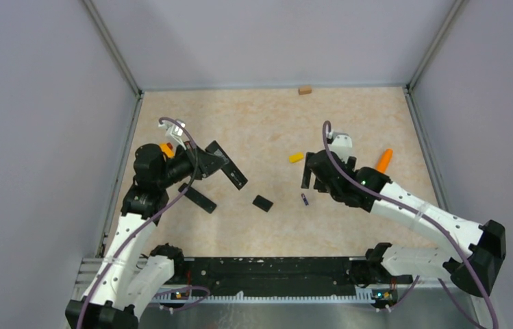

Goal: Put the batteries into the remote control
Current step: Pick up the battery from the center of the board.

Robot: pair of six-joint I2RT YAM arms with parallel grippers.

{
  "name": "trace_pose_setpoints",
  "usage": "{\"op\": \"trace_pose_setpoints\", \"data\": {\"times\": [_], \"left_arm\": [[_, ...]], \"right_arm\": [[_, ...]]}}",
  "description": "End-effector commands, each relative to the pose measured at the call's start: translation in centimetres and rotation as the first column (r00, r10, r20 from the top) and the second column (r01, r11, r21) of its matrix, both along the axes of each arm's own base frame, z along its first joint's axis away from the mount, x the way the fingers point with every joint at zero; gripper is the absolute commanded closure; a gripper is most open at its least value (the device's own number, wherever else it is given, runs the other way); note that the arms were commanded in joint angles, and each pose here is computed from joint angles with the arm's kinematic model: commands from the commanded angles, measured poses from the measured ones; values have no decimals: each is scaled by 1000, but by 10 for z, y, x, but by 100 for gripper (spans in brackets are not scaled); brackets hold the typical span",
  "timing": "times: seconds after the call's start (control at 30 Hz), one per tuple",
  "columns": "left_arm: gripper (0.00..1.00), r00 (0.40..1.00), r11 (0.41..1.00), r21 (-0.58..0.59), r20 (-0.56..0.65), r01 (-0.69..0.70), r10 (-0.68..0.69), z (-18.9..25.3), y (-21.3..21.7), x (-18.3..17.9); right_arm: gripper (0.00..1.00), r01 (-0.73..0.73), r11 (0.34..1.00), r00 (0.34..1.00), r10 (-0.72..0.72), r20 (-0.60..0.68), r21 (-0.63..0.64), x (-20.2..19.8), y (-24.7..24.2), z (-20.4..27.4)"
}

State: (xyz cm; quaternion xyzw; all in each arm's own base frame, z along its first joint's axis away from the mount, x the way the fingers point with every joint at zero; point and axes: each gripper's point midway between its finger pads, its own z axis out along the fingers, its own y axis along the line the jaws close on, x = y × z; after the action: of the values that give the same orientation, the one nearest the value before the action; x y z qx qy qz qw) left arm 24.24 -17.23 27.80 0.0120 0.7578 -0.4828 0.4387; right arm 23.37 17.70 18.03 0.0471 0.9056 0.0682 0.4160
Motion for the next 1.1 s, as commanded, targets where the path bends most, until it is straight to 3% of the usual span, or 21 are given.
{"op": "trace_pose_setpoints", "data": {"times": [0.0, 0.17, 0.27, 0.47, 0.53, 0.6, 0.73, 1.07], "left_arm": [[100, 998, 1000, 0, 58, 24, -24, 11, -2, -3], [100, 998, 998, -40, 51, 40, -38, 5, -6, -1], [100, 997, 998, -41, 61, 49, -47, 7, -7, 2], [100, 995, 996, -36, 69, 81, -78, 9, -10, 4], [100, 993, 997, -33, 91, 73, -70, 12, -10, 6], [100, 993, 997, -33, 104, 63, -60, 13, -9, 9], [100, 992, 998, -34, 120, 49, -44, 15, -8, 13], [100, 990, 998, -27, 132, 48, -45, 15, -8, 14]], "right_arm": [[18, 53, 994, 999, -54, -8, -100, 1, -23, -12], [42, -96, 989, 994, 90, -55, -110, 7, -3, -36], [46, -116, 990, 988, 106, -108, -86, 16, 2, -52], [46, -208, 975, 967, 193, -164, -82, 28, 16, -82], [46, -120, 988, 973, 98, -209, -97, 38, 0, -94], [46, 56, 997, 969, -68, -236, -58, 53, -24, -102], [48, 242, 970, 952, -238, -193, -3, 85, -56, -104], [51, 33, 995, 982, -50, -183, -94, 113, -49, -113]]}}
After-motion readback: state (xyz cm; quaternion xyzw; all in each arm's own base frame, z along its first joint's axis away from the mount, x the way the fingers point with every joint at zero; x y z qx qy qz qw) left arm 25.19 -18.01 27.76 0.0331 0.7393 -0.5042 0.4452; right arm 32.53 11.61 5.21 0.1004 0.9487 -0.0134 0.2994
